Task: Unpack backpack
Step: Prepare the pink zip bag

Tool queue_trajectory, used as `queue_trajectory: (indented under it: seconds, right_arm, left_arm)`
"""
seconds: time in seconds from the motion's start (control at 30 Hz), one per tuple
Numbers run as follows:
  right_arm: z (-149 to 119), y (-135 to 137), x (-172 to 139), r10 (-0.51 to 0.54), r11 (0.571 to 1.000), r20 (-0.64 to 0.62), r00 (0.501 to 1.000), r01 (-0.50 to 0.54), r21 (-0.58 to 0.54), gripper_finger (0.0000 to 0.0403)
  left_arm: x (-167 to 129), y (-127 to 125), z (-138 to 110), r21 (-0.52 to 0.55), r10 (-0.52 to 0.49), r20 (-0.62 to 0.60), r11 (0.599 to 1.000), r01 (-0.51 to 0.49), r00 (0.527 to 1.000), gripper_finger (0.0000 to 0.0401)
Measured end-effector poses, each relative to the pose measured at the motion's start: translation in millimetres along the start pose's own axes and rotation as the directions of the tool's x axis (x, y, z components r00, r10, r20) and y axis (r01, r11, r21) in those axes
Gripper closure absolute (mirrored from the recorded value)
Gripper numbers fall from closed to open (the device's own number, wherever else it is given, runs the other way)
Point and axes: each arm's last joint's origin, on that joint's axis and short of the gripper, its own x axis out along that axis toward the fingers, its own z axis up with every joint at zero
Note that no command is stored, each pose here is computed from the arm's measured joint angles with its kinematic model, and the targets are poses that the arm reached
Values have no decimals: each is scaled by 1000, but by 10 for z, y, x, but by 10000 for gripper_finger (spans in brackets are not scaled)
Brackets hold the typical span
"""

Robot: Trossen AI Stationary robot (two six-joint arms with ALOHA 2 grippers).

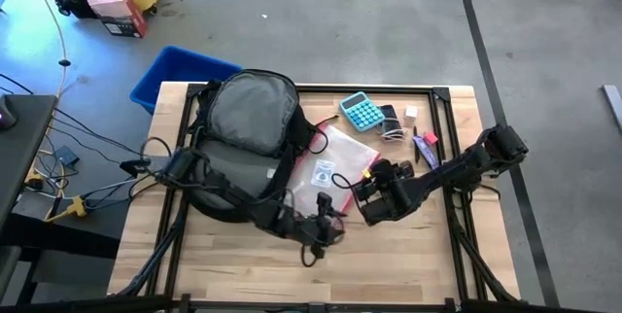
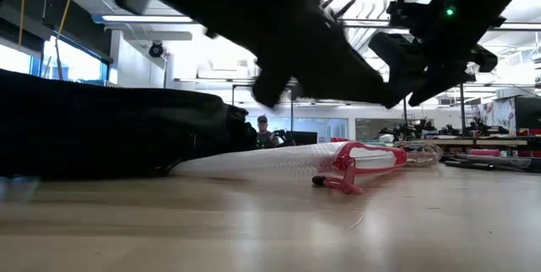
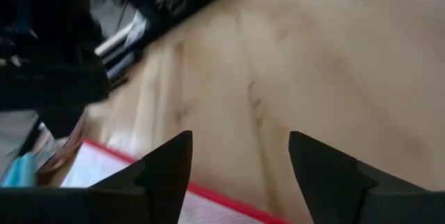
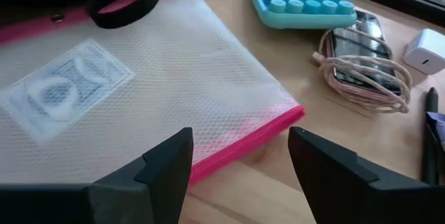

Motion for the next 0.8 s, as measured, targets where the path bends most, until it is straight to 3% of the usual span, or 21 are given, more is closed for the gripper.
queue_trajectory:
  seconds: [0.2, 0.4, 0.67, 0.8]
  right_arm:
    - [1, -24, -8, -20, 1000, -24, 999, 20, -21, 181]
    - [-5, -25, -10, -20, 1000, -38, 999, 20, -22, 181]
    - [-34, -20, -40, -9, 999, -46, 999, 8, -34, 181]
    - [-52, -22, -61, -4, 999, -43, 999, 3, -43, 181]
  left_arm:
    - [247, -70, 36, 80, 126, -288, 991, -107, 949, 176]
    - [371, 72, 34, 20, 115, -456, 993, -119, 882, 180]
    - [233, 266, -25, -12, 147, -575, 982, -188, 805, 255]
    - [192, 278, -36, -10, 144, -595, 982, -186, 790, 292]
